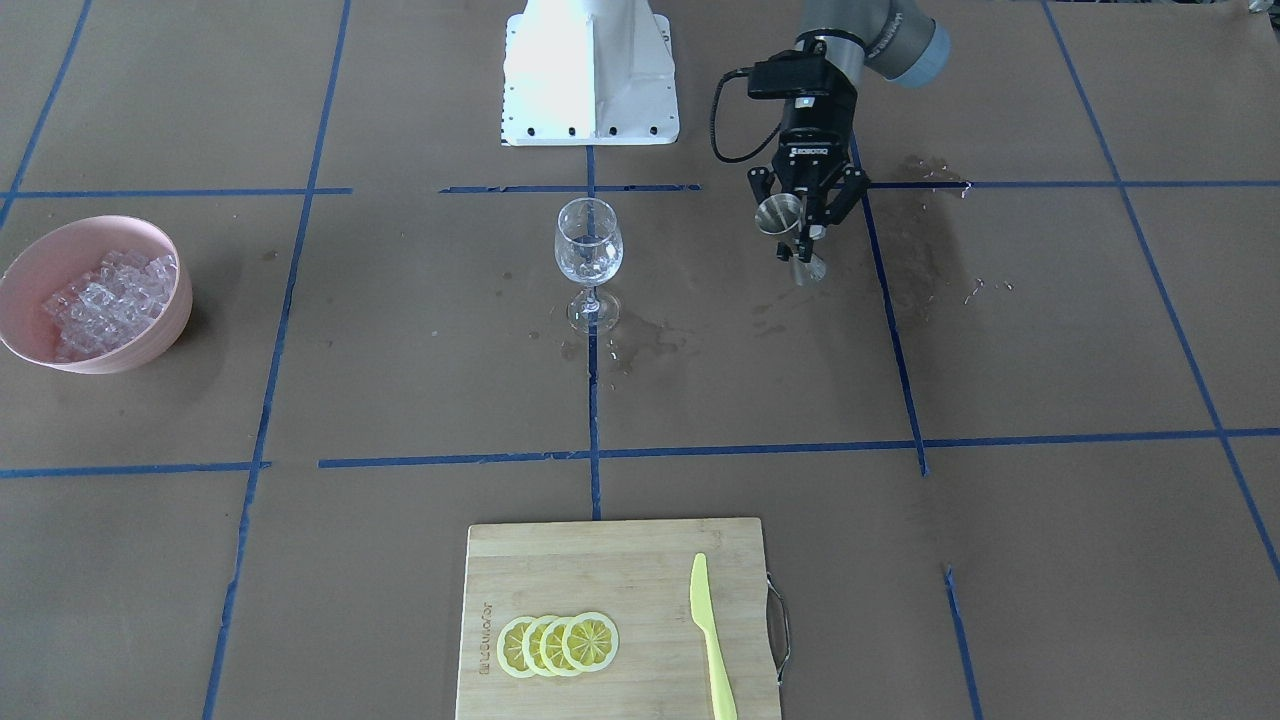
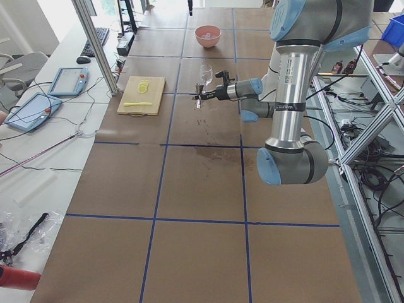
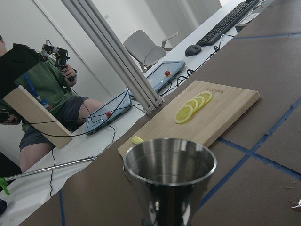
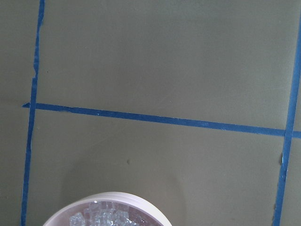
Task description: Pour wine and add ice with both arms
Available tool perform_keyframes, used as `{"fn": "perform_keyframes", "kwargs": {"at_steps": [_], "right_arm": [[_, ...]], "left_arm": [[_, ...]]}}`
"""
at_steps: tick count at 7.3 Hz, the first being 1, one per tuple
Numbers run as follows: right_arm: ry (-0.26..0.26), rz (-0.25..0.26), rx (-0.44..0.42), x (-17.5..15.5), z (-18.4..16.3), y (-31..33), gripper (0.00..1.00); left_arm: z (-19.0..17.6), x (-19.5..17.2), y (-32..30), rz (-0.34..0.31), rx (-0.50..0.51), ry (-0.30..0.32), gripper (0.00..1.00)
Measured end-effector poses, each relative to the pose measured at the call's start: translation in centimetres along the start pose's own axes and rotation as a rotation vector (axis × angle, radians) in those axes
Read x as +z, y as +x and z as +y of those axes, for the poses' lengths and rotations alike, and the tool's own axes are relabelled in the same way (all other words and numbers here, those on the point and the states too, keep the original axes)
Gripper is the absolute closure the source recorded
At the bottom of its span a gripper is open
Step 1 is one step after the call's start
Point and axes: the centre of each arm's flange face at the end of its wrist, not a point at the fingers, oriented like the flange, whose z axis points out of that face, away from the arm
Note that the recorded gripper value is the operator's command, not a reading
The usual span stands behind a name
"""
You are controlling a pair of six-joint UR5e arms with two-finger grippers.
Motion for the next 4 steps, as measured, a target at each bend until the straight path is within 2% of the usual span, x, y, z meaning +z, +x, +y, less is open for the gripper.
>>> {"fn": "perform_keyframes", "kwargs": {"at_steps": [2, 4], "right_arm": [[0.0, 0.0, 0.001, 0.0, 0.0, -0.1, 0.0], [0.0, -0.001, 0.0, 0.1, 0.0, -0.1, 0.0]], "left_arm": [[7.2, -0.6, -4.5, 0.015, -0.199, 0.026, 1.0], [12.4, -1.4, -8.1, 0.01, -0.295, 0.004, 1.0]]}}
